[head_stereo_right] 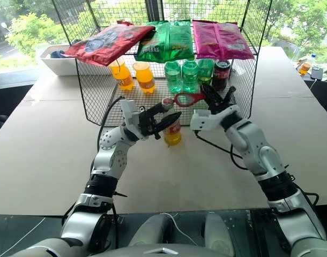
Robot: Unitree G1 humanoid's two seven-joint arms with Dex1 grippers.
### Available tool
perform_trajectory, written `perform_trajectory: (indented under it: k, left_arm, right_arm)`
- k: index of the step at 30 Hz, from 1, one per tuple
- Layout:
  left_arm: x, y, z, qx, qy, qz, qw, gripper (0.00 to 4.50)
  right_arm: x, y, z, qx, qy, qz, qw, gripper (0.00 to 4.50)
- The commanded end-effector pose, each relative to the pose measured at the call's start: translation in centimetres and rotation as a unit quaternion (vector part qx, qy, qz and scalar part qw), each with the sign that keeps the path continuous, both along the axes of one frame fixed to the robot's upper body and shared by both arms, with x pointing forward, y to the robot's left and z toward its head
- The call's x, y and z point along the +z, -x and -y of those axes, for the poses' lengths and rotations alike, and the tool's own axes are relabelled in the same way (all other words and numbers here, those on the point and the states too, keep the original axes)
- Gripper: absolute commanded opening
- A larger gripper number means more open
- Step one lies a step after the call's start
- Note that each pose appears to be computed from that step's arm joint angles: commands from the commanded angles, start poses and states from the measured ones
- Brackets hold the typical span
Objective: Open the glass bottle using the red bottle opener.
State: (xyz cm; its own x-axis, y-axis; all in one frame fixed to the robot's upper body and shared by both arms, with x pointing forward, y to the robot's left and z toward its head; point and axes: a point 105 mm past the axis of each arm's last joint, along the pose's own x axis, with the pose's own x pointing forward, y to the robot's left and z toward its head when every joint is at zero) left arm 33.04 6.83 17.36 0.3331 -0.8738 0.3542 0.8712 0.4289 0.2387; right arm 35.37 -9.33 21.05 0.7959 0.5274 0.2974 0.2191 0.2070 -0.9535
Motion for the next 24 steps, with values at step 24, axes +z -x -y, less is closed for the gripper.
perform_trajectory:
  k: [24]
  left_arm:
    - [-1.5,-0.3,0.1,0.000,-0.023,-0.023,0.999,2.04]
  right_arm:
    - [2.3,0.9,-1.9,0.033,-0.016,0.036,0.999,0.00]
